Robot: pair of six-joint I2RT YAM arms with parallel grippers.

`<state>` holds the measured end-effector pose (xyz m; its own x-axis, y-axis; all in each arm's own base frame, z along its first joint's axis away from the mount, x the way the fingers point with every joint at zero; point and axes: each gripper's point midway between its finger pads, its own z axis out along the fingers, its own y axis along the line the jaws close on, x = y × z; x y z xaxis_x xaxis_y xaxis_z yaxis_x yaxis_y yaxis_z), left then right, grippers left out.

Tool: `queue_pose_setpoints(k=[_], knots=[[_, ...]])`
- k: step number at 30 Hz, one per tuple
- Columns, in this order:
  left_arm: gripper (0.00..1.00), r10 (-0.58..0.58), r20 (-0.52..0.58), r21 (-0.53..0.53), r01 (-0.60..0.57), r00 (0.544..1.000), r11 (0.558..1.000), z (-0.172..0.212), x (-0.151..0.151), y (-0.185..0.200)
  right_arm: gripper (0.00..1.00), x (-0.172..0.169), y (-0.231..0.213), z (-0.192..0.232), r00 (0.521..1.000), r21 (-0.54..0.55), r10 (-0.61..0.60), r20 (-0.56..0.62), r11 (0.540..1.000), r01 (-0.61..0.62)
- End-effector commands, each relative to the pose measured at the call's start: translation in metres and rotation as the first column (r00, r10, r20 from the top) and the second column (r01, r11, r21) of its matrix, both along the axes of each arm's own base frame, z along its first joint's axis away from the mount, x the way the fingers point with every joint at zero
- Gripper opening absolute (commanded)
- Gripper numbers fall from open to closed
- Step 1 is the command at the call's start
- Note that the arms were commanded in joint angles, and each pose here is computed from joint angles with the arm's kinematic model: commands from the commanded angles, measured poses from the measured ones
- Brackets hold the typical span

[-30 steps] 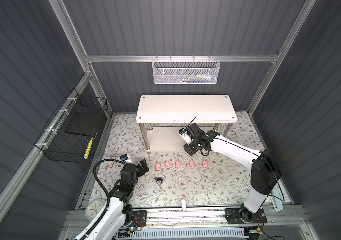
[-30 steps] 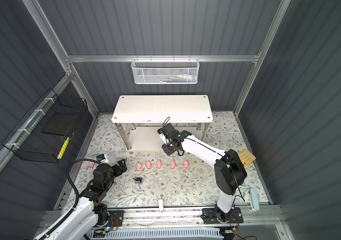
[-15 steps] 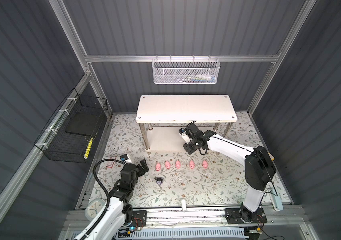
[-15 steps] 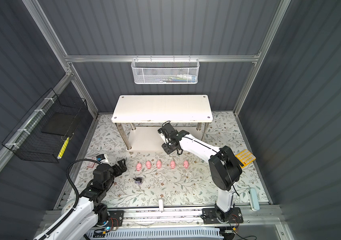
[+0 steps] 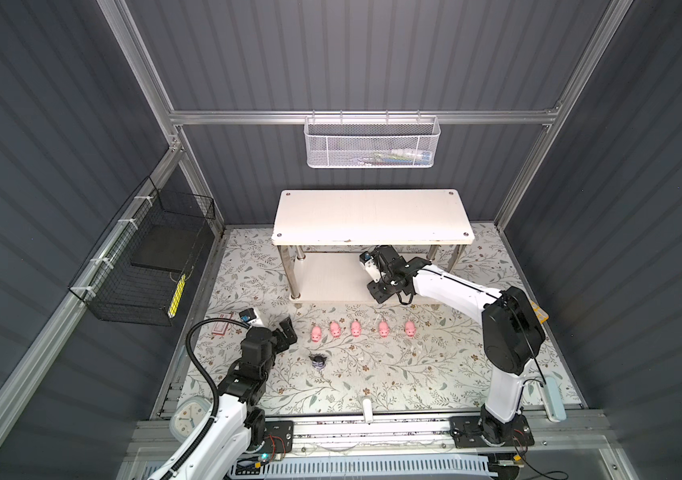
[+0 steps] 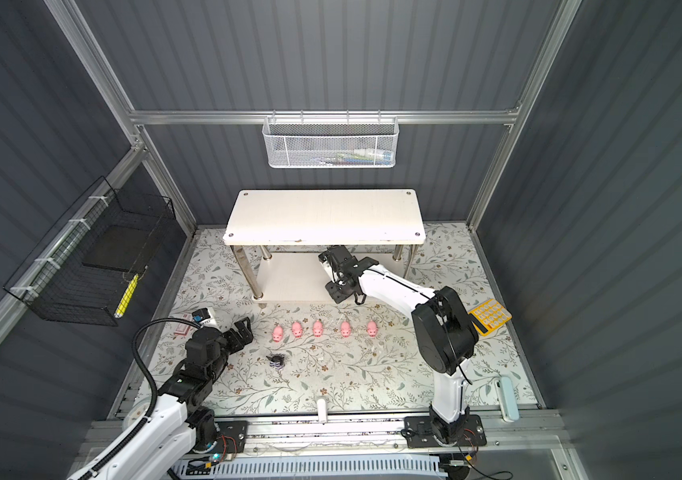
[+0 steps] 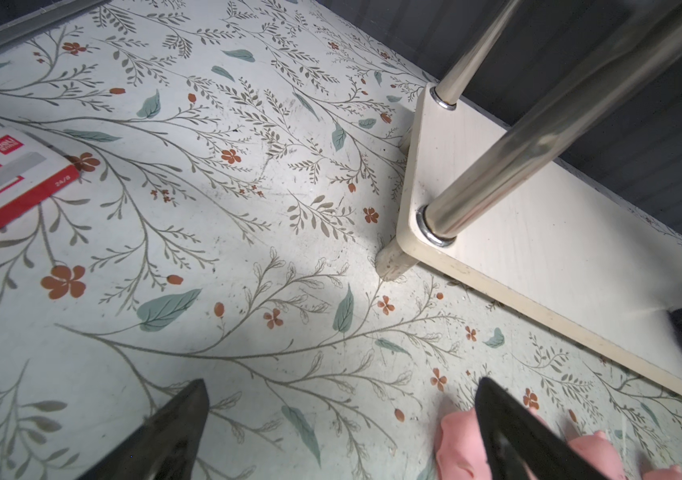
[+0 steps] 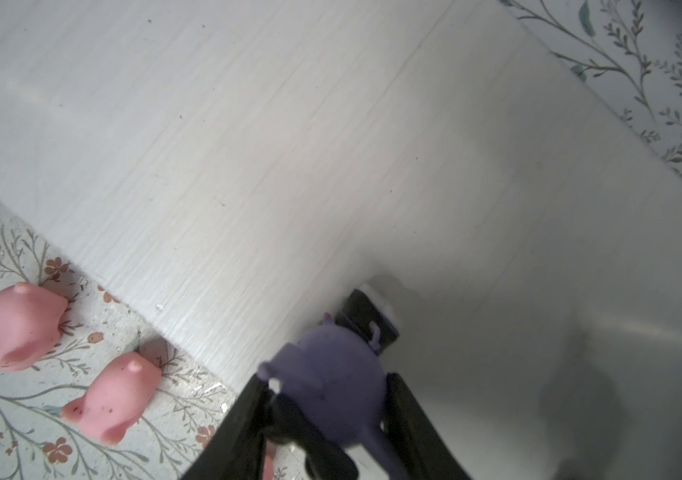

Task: Place and organize the plastic toys onto the shelf
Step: 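Carry the purple figurine with the right gripper onto the lower shelf, then lower the figurine onto the lower shelf and open the right gripper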

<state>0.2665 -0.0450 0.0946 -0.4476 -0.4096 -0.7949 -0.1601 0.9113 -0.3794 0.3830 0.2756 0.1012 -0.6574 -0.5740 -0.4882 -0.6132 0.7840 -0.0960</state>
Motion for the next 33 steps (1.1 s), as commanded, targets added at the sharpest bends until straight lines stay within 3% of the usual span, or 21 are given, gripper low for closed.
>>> queue_pose_setpoints(k=[1, 33], knots=[[1.00, 0.013, -0.009, -0.002, -0.013, 1.000, 1.000, -0.005, -0.003, 0.002, 0.33, 0.012, 0.001, 0.003, 1.000, 0.014, -0.003, 0.017, 1.000, 0.003], [1.00, 0.010, -0.012, -0.002, -0.010, 1.000, 1.000, -0.006, -0.002, 0.001, 0.44, 0.026, 0.003, -0.001, 1.000, 0.037, -0.019, 0.007, 0.999, 0.019]])
